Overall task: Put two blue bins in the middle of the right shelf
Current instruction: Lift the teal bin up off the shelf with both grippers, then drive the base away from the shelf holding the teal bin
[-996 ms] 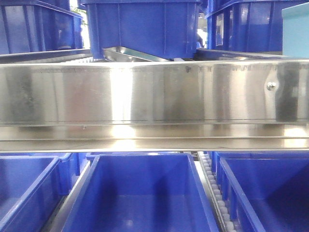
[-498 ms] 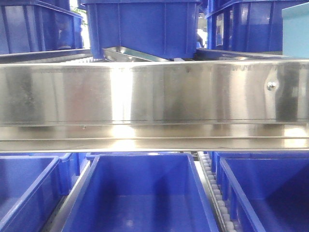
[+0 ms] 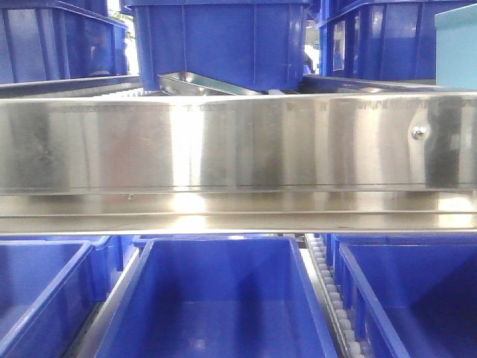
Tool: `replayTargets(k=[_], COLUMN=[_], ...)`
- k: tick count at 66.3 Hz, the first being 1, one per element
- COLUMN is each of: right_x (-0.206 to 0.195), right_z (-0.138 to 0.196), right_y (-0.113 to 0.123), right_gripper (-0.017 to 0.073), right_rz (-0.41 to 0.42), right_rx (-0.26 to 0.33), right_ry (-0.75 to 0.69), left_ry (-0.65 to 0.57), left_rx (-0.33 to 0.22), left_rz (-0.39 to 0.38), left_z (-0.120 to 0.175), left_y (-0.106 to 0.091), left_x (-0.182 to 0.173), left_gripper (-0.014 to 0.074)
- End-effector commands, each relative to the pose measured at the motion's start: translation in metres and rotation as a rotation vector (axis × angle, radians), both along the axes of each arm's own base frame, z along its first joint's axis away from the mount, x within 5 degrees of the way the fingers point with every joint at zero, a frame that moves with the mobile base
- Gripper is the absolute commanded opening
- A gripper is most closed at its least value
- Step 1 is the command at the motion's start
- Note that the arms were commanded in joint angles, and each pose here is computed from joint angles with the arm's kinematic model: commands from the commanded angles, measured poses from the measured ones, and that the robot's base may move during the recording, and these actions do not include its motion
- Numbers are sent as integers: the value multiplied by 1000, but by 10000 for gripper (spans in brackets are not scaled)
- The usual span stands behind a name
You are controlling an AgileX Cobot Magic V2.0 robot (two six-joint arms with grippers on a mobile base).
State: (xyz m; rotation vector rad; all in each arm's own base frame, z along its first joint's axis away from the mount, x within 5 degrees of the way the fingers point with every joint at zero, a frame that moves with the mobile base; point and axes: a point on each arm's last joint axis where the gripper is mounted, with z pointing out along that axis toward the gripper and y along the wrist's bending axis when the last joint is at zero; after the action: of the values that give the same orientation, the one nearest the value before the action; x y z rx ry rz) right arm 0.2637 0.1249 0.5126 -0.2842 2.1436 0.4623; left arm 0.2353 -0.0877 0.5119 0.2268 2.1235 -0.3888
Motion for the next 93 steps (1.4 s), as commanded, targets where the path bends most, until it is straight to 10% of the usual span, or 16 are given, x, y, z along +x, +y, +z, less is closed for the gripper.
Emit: replayTargets(k=[1,93], right_x=[-4,-4], right_z=[13,13], right_y=[-9,-9], right_gripper=[-153,-153], right_rz=[-31,-31], right_rx=[-23,-23], right_ry=[-97,-97], left_ry=[-59,-59], left_rx=[22,22], left_rz=[27,27], left_z=[8,8], left_y=[6,6], left_x=[-3,-3], left_gripper=[-111,-111])
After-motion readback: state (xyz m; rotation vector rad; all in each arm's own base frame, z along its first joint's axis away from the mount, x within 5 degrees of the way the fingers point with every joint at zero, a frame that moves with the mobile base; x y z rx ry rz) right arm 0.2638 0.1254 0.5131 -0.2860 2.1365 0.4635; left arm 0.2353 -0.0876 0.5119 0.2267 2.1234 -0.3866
